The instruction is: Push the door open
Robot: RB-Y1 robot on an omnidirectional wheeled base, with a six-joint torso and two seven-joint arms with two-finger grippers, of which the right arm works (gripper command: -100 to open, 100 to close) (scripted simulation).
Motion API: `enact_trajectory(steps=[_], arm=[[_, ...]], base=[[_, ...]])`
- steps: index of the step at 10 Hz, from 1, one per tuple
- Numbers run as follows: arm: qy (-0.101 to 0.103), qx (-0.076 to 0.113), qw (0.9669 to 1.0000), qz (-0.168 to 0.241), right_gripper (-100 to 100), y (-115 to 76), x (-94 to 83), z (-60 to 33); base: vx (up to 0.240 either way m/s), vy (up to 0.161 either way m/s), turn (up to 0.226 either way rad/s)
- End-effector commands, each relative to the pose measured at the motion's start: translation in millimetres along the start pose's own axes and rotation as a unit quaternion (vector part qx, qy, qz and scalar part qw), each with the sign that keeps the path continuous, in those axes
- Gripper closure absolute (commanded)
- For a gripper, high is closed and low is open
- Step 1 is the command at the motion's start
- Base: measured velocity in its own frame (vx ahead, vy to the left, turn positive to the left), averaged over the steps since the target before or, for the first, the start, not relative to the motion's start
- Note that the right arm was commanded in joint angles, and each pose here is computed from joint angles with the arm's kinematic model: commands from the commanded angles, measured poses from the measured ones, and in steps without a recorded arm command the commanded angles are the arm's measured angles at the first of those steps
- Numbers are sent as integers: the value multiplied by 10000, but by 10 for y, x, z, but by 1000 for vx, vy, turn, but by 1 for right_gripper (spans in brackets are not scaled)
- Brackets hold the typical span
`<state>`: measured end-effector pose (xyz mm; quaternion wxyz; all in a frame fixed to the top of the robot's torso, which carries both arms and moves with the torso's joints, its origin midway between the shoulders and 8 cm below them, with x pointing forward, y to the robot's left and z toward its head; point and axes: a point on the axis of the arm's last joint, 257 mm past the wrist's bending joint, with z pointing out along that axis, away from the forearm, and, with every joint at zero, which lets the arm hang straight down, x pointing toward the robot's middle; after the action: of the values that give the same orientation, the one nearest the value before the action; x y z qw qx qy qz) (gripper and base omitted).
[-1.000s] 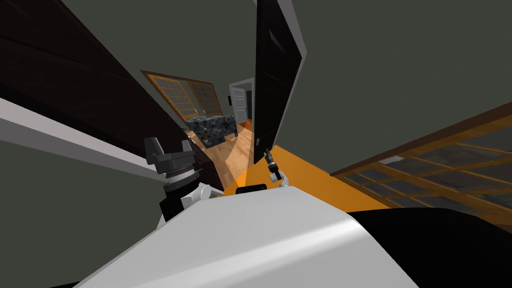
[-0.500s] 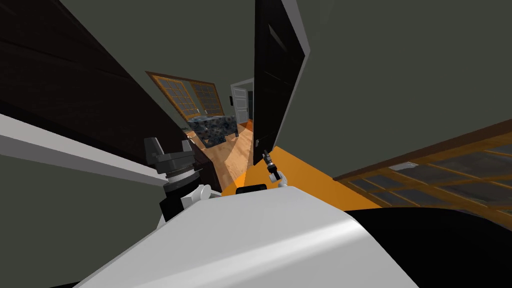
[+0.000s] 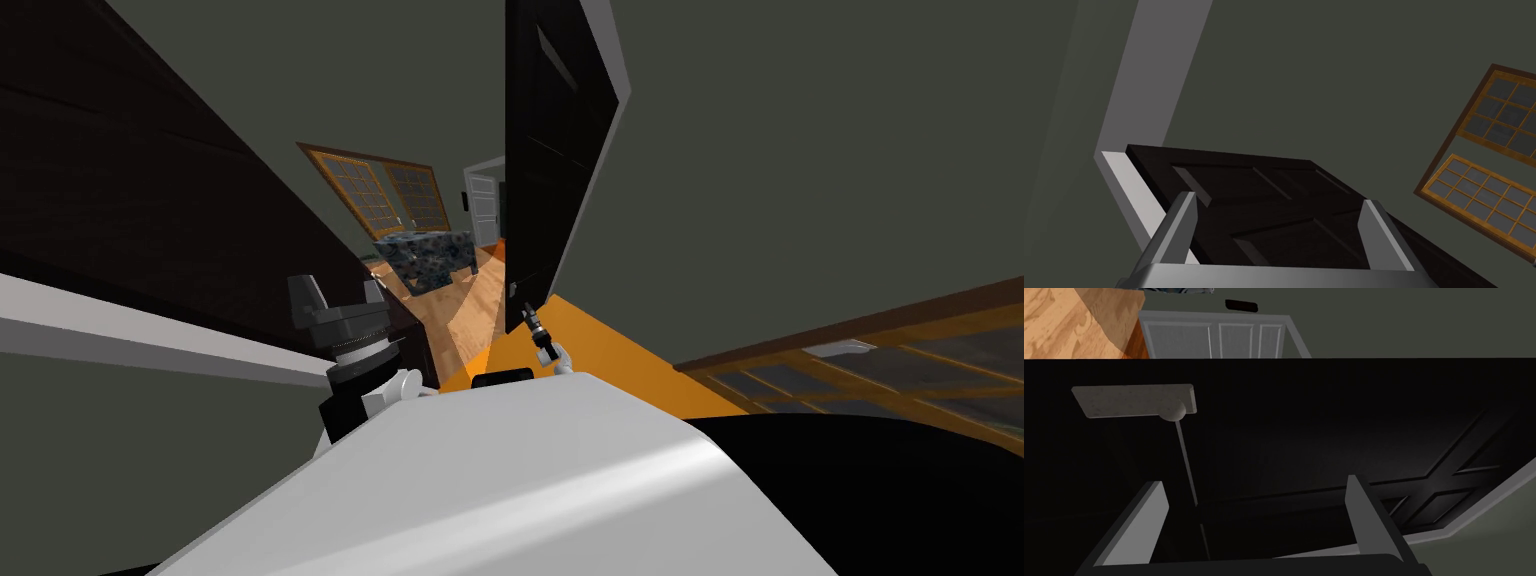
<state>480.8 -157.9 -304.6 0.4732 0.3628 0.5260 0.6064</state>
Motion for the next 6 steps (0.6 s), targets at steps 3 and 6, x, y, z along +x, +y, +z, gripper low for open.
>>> enact_trajectory(steps=[3, 6], arm=[[149, 142, 9998, 55, -100, -149, 101, 0], [307, 291, 9990, 112, -100, -300, 219, -10]], base=[[77, -77, 45], [77, -95, 55]])
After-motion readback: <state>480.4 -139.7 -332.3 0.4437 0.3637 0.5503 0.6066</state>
